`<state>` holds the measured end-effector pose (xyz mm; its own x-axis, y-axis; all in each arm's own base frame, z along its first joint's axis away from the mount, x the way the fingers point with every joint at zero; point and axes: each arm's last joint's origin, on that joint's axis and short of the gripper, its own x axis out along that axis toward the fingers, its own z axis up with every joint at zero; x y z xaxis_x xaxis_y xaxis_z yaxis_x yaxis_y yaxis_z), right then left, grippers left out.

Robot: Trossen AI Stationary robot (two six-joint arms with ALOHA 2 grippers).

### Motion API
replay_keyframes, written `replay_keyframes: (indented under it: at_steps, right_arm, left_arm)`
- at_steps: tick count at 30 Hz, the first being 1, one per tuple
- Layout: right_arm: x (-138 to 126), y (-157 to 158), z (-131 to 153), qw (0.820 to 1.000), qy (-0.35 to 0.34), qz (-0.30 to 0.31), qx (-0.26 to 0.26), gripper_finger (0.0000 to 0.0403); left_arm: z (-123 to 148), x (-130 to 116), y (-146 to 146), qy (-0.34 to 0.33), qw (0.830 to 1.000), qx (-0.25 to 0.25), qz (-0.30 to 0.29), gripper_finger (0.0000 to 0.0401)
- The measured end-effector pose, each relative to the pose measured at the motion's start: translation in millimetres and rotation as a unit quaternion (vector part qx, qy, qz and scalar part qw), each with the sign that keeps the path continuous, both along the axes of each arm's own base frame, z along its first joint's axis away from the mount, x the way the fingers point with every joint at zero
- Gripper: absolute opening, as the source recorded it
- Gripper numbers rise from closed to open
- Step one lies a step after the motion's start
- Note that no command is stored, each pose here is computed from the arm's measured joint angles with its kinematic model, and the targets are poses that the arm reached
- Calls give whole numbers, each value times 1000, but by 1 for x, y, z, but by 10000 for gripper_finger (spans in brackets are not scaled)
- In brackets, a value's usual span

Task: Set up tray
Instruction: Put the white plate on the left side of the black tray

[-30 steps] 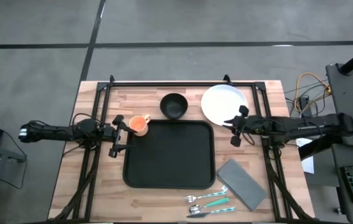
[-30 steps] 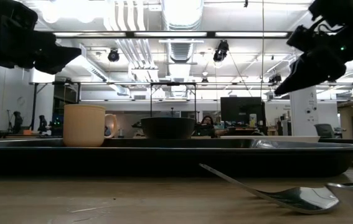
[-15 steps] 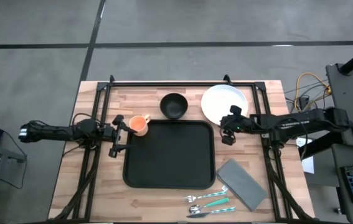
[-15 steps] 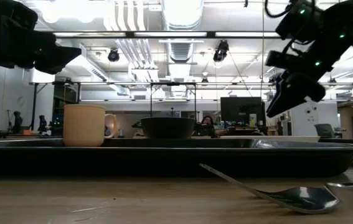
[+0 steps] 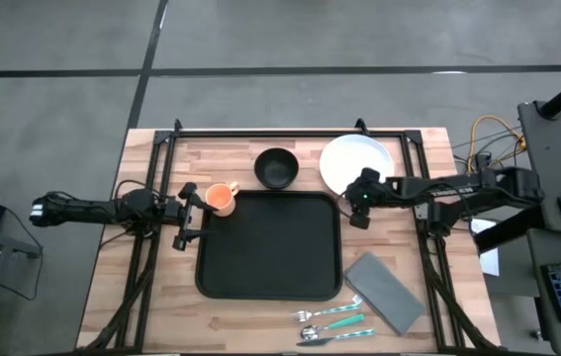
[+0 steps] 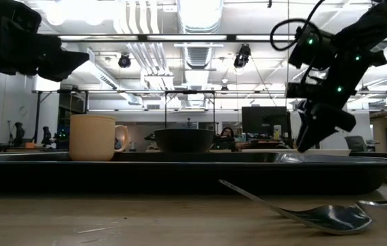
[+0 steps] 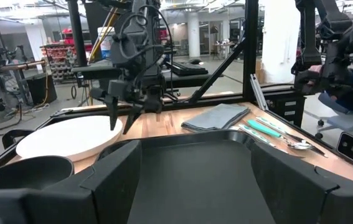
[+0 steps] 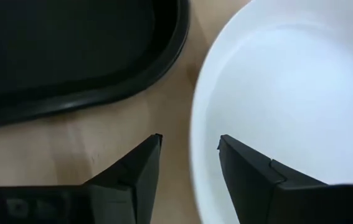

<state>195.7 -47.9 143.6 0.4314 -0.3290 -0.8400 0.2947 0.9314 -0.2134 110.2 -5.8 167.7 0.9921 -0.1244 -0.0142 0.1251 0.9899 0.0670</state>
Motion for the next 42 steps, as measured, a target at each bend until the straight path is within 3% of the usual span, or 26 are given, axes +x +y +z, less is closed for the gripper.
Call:
replay_keyframes:
  at_steps: [21,30,37,42]
  right_arm:
    - [4,-11,-22,998,49,-36,-10,94]
    - [5,-12,-23,998,51,-26,-16,15]
    - [5,-13,-23,997,53,-38,-30,9]
    - [10,-14,-19,998,19,-47,-40,9]
  left_arm:
    - [0,0,0,2,1000,0,0,280]
    - [-1,0,0,3,1000,0,0,280]
    - [0,0,0,2,1000,0,0,280]
    - [0,0,0,2,1000,0,0,280]
